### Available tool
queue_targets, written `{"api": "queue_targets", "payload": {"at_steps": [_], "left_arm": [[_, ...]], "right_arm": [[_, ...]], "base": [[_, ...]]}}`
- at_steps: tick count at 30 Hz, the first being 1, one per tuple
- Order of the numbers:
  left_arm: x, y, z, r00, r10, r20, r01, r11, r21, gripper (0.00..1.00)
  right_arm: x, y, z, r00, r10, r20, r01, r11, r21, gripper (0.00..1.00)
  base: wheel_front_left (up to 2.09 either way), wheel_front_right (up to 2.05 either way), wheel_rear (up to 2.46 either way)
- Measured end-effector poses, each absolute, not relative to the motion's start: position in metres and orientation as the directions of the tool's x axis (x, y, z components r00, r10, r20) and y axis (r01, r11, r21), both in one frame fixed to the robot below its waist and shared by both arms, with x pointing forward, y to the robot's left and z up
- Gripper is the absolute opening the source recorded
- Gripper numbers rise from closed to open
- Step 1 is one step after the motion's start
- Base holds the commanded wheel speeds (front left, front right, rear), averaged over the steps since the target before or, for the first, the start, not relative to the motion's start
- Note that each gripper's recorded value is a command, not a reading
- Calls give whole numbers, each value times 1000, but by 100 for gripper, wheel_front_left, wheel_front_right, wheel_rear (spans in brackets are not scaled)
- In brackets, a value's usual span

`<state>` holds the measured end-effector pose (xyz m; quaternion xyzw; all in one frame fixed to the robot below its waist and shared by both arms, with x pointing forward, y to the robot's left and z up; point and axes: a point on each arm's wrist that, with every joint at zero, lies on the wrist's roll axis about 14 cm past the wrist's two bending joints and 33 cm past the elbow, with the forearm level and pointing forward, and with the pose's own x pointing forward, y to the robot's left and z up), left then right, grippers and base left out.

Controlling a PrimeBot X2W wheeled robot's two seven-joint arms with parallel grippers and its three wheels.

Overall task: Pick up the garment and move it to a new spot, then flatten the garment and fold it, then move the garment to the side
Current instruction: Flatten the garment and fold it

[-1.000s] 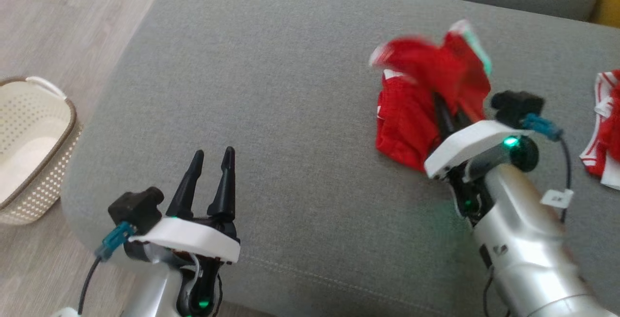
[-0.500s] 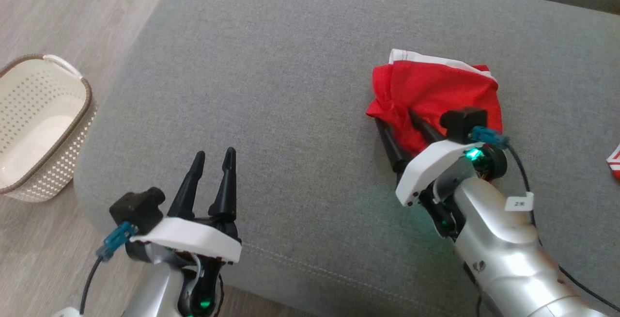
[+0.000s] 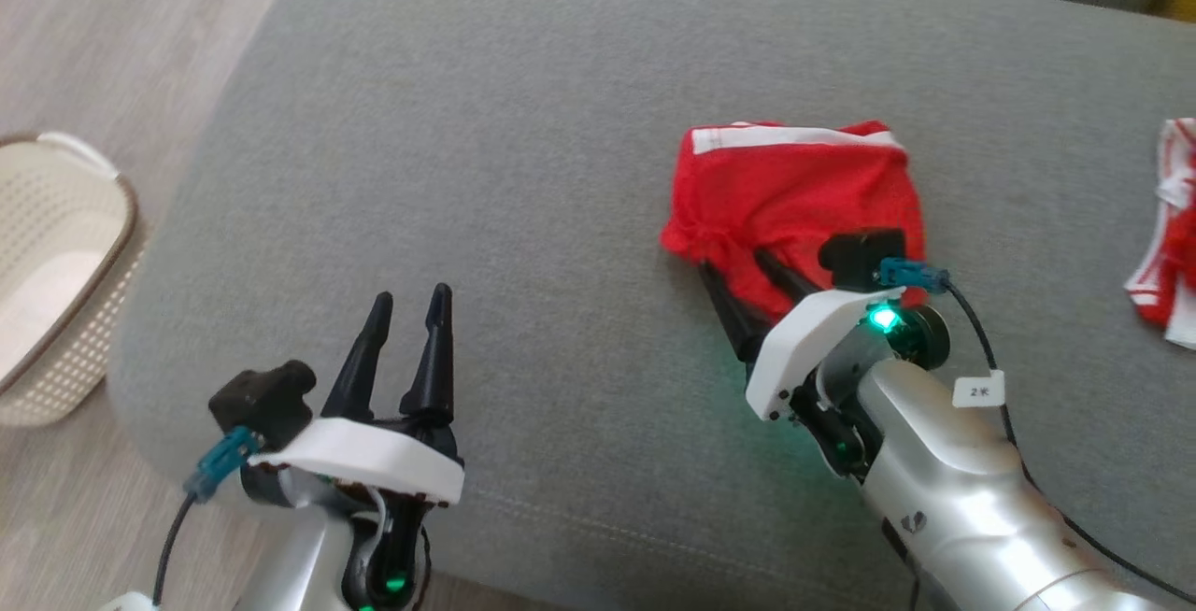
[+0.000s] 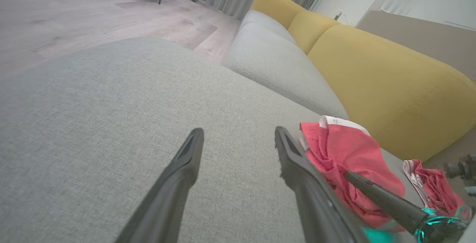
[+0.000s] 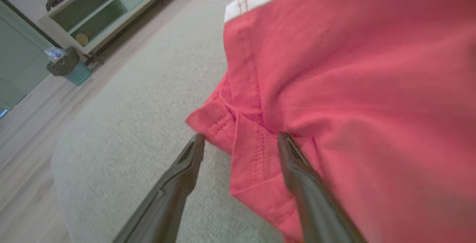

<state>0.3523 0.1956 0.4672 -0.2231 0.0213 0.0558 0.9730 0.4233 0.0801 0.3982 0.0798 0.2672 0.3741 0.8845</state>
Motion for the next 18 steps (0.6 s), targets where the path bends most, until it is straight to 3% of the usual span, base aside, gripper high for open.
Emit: {"api": "queue_targets", "payload": {"at_steps": [8,12,18], "left_arm": [[361,182,479,998,52,-25,-57,899,-434,100],[368,173,493,1000,22,23,-9,897,-442,100],[374,158,506,998,-25,66,51,899,-434,100]], "right_arm": [[445,57,445,696,671,-254,-585,736,340,100],[466,-3,468,807,566,-166,-525,818,235,100],[458,-63,472,894,436,-106,-419,895,151,100]], "base": [[0,0,0],[0,0,0],[0,0,0]]}}
